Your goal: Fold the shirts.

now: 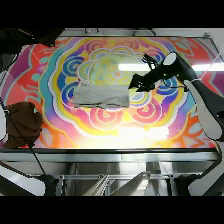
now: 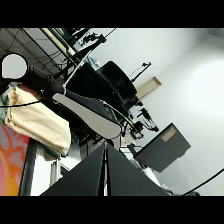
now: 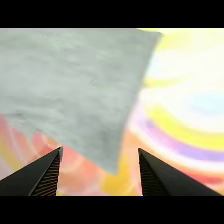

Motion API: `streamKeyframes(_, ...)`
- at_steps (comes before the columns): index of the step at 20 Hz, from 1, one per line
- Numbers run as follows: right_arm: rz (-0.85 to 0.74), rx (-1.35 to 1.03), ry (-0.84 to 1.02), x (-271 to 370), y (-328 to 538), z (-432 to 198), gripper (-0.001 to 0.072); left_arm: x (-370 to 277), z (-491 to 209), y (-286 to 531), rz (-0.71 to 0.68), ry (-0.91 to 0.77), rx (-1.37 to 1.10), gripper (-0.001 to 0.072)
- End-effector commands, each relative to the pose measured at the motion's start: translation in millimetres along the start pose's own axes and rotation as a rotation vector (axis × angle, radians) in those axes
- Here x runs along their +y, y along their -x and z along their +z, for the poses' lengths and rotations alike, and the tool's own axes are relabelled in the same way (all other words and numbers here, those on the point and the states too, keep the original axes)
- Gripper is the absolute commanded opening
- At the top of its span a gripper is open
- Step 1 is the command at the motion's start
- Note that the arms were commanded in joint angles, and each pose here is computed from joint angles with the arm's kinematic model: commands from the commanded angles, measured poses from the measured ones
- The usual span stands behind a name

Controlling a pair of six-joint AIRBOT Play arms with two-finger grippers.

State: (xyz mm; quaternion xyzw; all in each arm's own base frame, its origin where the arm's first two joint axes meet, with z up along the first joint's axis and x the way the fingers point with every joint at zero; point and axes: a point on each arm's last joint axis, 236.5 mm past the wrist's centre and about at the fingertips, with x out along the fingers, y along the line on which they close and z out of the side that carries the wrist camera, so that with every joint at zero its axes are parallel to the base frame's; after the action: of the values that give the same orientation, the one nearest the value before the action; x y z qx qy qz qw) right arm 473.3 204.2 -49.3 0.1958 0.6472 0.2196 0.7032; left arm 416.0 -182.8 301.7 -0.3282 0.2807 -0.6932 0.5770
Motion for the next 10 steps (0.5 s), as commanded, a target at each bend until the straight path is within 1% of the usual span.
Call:
streamKeyframes(1, -0.056, 0.069, -0.121, -41.9, -14.1, -14.6, 0.0536, 2.5, 5.8, 0.4, 0.012, -0.001, -0.024, 0.0016)
streamKeyframes(5, 0.119, 0.079, -0.131, -8.0, -54.2, -11.7, 0.0536, 2.6, 5.7, 0.2, 0.012, 0.000, -0.024, 0.0016)
streamKeyframes(7, 0.150, 0.084, -0.143, 4.5, -71.8, -13.7, 0.0535, 2.1, 4.5, 0.4, 0.010, 0.000, -0.019, 0.0015)
streamKeyframes(10, 0.152, 0.073, -0.107, 20.7, -90.7, -16.2, 0.0532, 1.6, 3.4, 0.2, 0.007, 0.000, -0.014, 0.0015)
